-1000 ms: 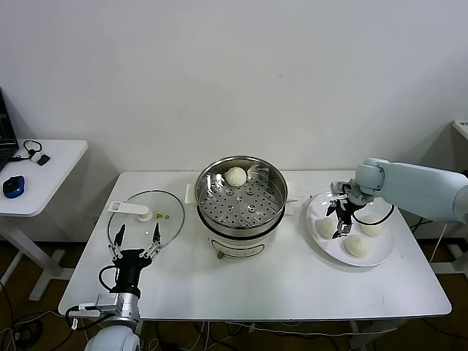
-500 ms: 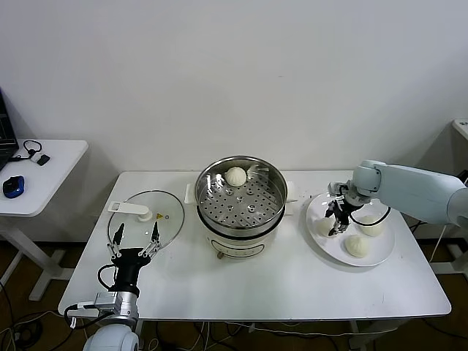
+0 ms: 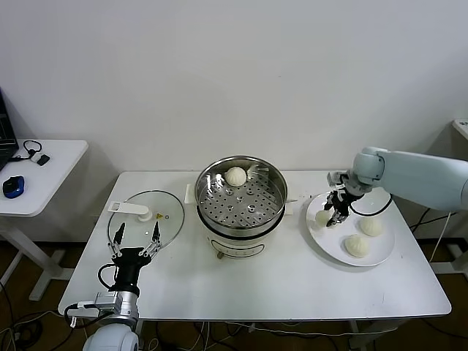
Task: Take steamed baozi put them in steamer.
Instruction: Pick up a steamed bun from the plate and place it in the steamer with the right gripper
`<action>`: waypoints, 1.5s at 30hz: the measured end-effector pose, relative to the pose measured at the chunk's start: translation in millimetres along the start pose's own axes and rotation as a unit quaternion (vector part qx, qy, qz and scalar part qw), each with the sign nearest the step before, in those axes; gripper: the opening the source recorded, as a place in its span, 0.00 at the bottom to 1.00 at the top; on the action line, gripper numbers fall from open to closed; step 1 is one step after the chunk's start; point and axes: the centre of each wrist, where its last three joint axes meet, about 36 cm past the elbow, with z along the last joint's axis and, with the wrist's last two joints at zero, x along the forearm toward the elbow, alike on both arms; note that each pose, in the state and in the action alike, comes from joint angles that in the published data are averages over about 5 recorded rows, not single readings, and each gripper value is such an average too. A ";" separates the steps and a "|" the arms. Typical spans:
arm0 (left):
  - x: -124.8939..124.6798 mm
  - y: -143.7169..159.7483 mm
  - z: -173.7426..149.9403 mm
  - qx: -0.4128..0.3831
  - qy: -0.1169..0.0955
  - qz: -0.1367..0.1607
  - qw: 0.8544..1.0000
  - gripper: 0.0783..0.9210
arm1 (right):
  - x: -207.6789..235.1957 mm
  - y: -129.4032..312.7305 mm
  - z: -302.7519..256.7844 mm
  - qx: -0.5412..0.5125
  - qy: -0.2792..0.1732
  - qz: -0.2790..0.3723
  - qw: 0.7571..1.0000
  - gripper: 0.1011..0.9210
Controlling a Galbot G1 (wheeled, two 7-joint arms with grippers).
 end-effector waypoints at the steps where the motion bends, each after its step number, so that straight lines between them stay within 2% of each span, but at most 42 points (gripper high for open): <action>1: 0.0 0.3 -0.5 0.000 0.000 0.001 1.000 0.88 | 10.4 -0.9 -6.1 0.002 -0.003 0.001 1.000 0.54; 12: 0.0 0.0 -6.2 0.003 -0.004 0.011 1.000 0.88 | 126.6 1.9 -90.2 0.018 -0.037 0.028 0.999 0.55; 20: -1.0 1.1 -8.8 0.000 -0.008 0.017 1.000 0.88 | 160.9 4.0 -168.6 0.034 -0.052 0.042 0.997 0.58; 26: 0.9 -0.1 -10.8 0.000 -0.009 0.019 1.000 0.88 | 151.3 -3.3 -228.2 0.054 -0.055 0.045 0.996 0.59; 33: 3.4 0.2 -13.0 0.000 -0.011 0.017 1.000 0.88 | 113.7 -15.1 -285.6 0.077 -0.053 0.037 0.995 0.59; 45: 2.4 -1.1 -9.2 0.003 -0.012 0.015 1.000 0.88 | 50.8 -22.8 -334.2 0.092 -0.050 0.023 0.994 0.59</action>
